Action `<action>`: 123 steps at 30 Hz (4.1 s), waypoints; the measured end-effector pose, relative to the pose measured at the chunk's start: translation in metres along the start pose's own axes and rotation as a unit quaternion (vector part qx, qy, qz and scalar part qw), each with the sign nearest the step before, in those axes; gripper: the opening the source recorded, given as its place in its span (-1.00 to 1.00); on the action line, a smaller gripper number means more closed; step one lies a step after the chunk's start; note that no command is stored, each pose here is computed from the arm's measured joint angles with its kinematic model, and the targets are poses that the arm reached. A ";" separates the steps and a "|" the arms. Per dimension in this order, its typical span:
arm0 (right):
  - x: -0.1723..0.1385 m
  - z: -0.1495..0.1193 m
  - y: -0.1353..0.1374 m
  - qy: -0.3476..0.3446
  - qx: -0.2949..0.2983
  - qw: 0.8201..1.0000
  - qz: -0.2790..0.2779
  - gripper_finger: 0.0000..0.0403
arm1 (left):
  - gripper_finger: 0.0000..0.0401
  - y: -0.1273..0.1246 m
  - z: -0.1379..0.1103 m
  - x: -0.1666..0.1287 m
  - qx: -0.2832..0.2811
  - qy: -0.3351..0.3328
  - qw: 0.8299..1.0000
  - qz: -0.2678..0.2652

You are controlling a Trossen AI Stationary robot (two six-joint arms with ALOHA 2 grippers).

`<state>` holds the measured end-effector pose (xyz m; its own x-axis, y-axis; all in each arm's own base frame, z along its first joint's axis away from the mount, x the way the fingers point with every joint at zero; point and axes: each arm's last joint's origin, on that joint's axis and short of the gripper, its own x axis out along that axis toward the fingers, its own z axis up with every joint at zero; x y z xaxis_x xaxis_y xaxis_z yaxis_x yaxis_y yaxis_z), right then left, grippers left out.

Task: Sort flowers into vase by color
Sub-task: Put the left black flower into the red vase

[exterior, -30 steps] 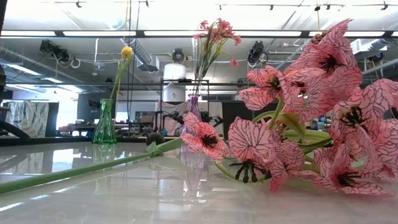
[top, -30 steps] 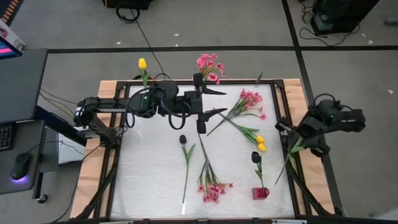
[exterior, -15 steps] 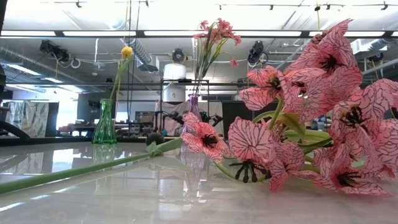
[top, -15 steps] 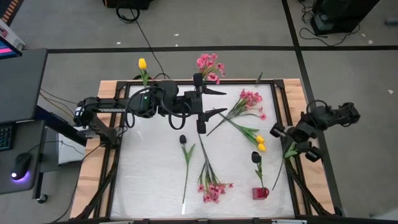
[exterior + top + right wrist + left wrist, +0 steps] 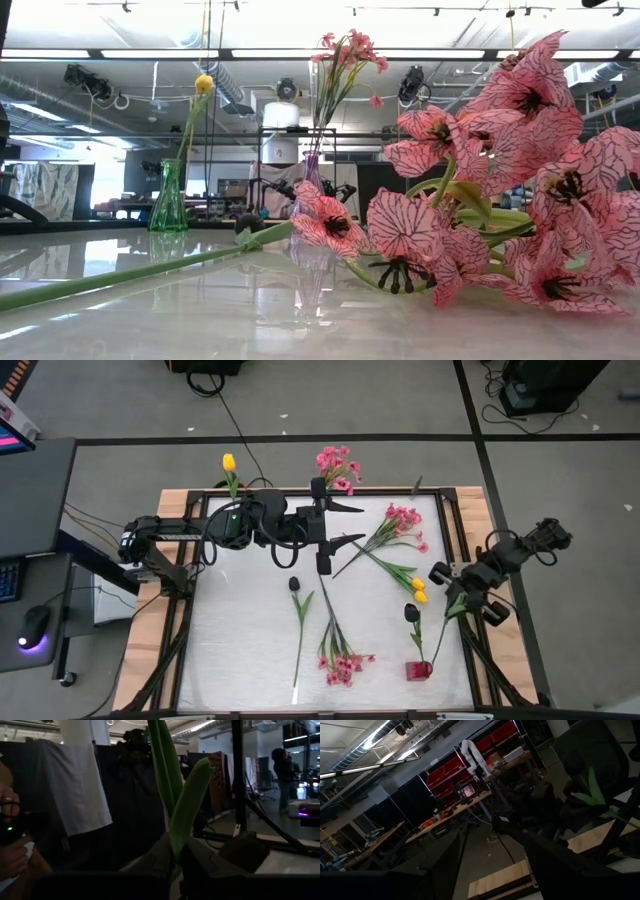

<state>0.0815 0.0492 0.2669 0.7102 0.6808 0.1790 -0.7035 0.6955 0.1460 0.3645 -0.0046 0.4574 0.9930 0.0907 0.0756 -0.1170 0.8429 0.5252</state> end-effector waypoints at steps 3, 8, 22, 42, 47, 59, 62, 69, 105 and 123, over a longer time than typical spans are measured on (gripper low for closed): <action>0.001 -0.004 -0.001 0.003 0.003 1.000 -0.013 -0.79 | 0.16 0.000 0.000 0.000 0.000 0.000 1.000 0.000; 0.002 -0.013 -0.002 0.005 0.008 1.000 -0.018 -0.79 | 0.16 0.000 0.000 0.000 0.000 0.000 1.000 0.000; 0.002 -0.014 -0.002 0.006 0.012 1.000 -0.020 -0.79 | 0.16 0.000 0.000 0.000 0.000 0.000 1.000 0.000; 0.009 -0.022 -0.004 0.044 0.017 0.999 -0.016 -0.79 | 0.16 0.000 0.000 0.000 0.000 0.000 1.000 0.000; 0.011 -0.024 -0.005 0.052 0.019 0.998 -0.014 -0.79 | 0.16 0.000 0.000 0.000 0.000 0.000 1.000 0.000; 0.011 -0.023 -0.003 0.053 0.020 0.998 0.018 -0.79 | 0.16 0.000 0.000 0.000 0.000 0.000 1.000 0.000; 0.011 -0.022 -0.002 0.049 0.019 0.998 0.031 -0.79 | 0.16 0.000 0.000 0.000 0.000 0.000 1.000 0.000; 0.012 -0.023 -0.002 0.053 0.031 0.997 0.037 -0.65 | 0.16 0.000 0.000 0.000 0.000 0.000 1.000 0.000; 0.018 -0.027 0.000 0.087 0.069 0.988 0.111 -0.01 | 0.16 0.000 0.000 0.000 0.000 0.000 1.000 0.000; 0.018 -0.036 0.005 0.138 0.098 0.973 0.155 0.52 | 0.16 0.000 0.000 0.000 0.000 0.000 1.000 0.000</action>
<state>0.0920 0.0729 0.2357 0.4237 0.9056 -0.0203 -0.8571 0.4081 0.3142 0.3645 -0.0047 0.4575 0.9930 0.0904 0.0756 -0.1167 0.8430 0.5251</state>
